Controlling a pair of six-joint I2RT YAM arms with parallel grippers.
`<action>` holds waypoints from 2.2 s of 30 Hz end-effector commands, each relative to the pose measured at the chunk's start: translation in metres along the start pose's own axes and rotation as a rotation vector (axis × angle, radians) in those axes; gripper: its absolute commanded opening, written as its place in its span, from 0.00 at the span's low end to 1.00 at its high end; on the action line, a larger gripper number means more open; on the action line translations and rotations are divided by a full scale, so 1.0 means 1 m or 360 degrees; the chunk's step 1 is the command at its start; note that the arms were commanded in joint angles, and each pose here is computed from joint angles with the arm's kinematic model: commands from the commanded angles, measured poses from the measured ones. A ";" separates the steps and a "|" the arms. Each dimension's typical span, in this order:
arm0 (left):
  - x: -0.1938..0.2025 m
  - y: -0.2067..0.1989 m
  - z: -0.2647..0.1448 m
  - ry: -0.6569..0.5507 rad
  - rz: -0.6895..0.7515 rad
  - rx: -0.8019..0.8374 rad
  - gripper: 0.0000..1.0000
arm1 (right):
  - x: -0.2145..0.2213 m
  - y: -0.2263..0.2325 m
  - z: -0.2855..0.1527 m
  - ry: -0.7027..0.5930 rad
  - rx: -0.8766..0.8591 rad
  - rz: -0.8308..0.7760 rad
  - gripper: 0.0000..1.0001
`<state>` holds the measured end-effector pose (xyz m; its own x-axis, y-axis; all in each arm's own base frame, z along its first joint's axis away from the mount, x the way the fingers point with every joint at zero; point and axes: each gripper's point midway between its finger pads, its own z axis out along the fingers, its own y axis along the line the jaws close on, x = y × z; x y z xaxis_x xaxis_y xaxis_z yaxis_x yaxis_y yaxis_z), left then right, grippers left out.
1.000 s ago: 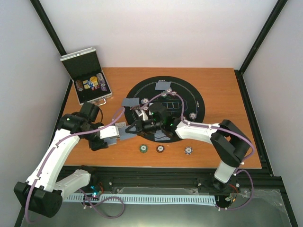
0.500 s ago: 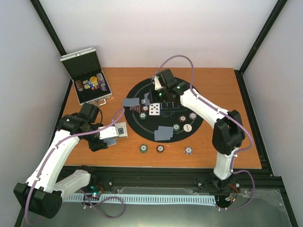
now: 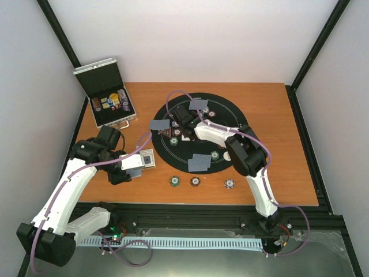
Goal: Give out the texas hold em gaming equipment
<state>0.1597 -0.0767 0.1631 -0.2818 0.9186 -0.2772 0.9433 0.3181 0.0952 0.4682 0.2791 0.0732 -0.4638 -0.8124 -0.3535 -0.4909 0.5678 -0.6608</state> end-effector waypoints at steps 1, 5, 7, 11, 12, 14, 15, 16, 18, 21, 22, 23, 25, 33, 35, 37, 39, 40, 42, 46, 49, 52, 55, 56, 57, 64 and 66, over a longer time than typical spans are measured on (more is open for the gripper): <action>-0.005 0.001 -0.002 -0.0041 0.0001 -0.0014 0.01 | -0.020 -0.018 0.004 -0.0097 0.0227 -0.0137 0.03; -0.005 0.004 -0.003 -0.0041 0.0016 -0.0036 0.01 | -0.007 0.006 0.014 -0.0065 0.0131 -0.0184 0.04; -0.007 0.006 -0.003 -0.0048 0.0020 -0.0042 0.01 | 0.001 0.020 0.013 -0.0041 0.0050 -0.0195 0.07; -0.009 0.007 -0.003 -0.0060 0.0015 -0.0037 0.01 | 0.007 0.039 0.002 -0.0033 -0.0119 -0.0154 0.16; -0.010 0.008 -0.003 -0.0061 0.0011 -0.0034 0.01 | 0.007 0.041 -0.002 -0.0035 -0.0157 -0.0136 0.19; -0.010 0.009 -0.003 -0.0059 0.0004 -0.0034 0.01 | 0.009 0.042 -0.008 -0.0034 -0.0207 -0.0113 0.26; -0.010 0.009 -0.004 -0.0057 0.0006 -0.0039 0.01 | 0.009 0.042 -0.011 -0.0036 -0.0225 -0.0106 0.34; -0.011 0.010 -0.004 -0.0060 0.0004 -0.0047 0.01 | 0.011 0.042 -0.014 -0.0033 -0.0237 -0.0106 0.42; -0.010 0.009 -0.004 -0.0061 0.0002 -0.0050 0.01 | 0.013 0.040 -0.020 -0.0032 -0.0262 -0.0091 0.48; -0.010 0.009 -0.004 -0.0061 0.0004 -0.0052 0.01 | 0.013 0.033 -0.031 -0.0039 -0.0278 -0.0020 0.59; -0.010 0.009 -0.004 -0.0059 0.0004 -0.0050 0.01 | 0.010 0.029 -0.037 -0.0055 -0.0291 0.0030 0.60; -0.010 0.010 -0.004 -0.0058 -0.0001 -0.0053 0.01 | 0.006 0.024 -0.043 -0.0081 -0.0312 0.0105 0.62; -0.010 0.010 -0.005 -0.0059 -0.0006 -0.0054 0.01 | -0.004 0.010 -0.062 -0.0152 -0.0371 0.0264 0.63; -0.011 0.008 -0.008 -0.0078 -0.0019 -0.0060 0.01 | -0.025 -0.010 -0.132 -0.0327 -0.0739 0.0784 0.75; -0.011 0.007 -0.008 -0.0088 -0.0019 -0.0060 0.01 | -0.031 0.000 -0.155 -0.0347 -0.0969 0.0991 0.80; -0.012 0.007 -0.008 -0.0096 -0.0025 -0.0059 0.01 | -0.035 0.016 -0.180 -0.0351 -0.1270 0.1194 0.83; -0.013 0.006 -0.009 -0.0102 -0.0029 -0.0051 0.01 | -0.039 0.034 -0.208 -0.0377 -0.1618 0.1397 0.86; -0.013 0.006 -0.009 -0.0104 -0.0030 -0.0048 0.01 | -0.041 0.045 -0.221 -0.0379 -0.1800 0.1475 0.88; -0.013 0.006 -0.009 -0.0098 -0.0030 -0.0045 0.01 | -0.041 0.067 -0.244 -0.0291 -0.2083 0.1569 0.89; -0.012 0.006 -0.009 -0.0089 -0.0030 -0.0042 0.01 | -0.045 0.098 -0.285 -0.0308 -0.2297 0.1540 0.90; -0.013 0.007 -0.009 -0.0096 -0.0030 -0.0049 0.01 | -0.048 0.120 -0.305 -0.0265 -0.2408 0.1515 0.91; -0.014 0.007 -0.009 -0.0100 -0.0031 -0.0049 0.01 | -0.050 0.134 -0.318 -0.0265 -0.2509 0.1535 0.91; -0.014 0.007 -0.009 -0.0099 -0.0032 -0.0046 0.01 | -0.050 0.148 -0.325 -0.0247 -0.2586 0.1555 0.90; -0.014 0.007 -0.009 -0.0096 -0.0027 -0.0050 0.01 | -0.050 0.153 -0.325 -0.0233 -0.2597 0.1567 0.90; -0.013 0.007 -0.009 -0.0091 -0.0025 -0.0054 0.01 | -0.050 0.157 -0.326 -0.0232 -0.2621 0.1577 0.89; -0.015 0.007 -0.015 -0.0103 -0.0019 -0.0055 0.01 | -0.056 0.177 -0.339 -0.0221 -0.2759 0.1594 0.87; -0.015 0.007 -0.016 -0.0105 -0.0018 -0.0054 0.01 | -0.058 0.183 -0.339 -0.0215 -0.2777 0.1590 0.87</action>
<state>0.1654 -0.0804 0.1663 -0.2903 0.9077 -0.3030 0.9365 0.3345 0.1050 0.1623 0.4618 0.1811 -0.9680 -0.1465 -0.2038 -0.2360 0.2545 0.9379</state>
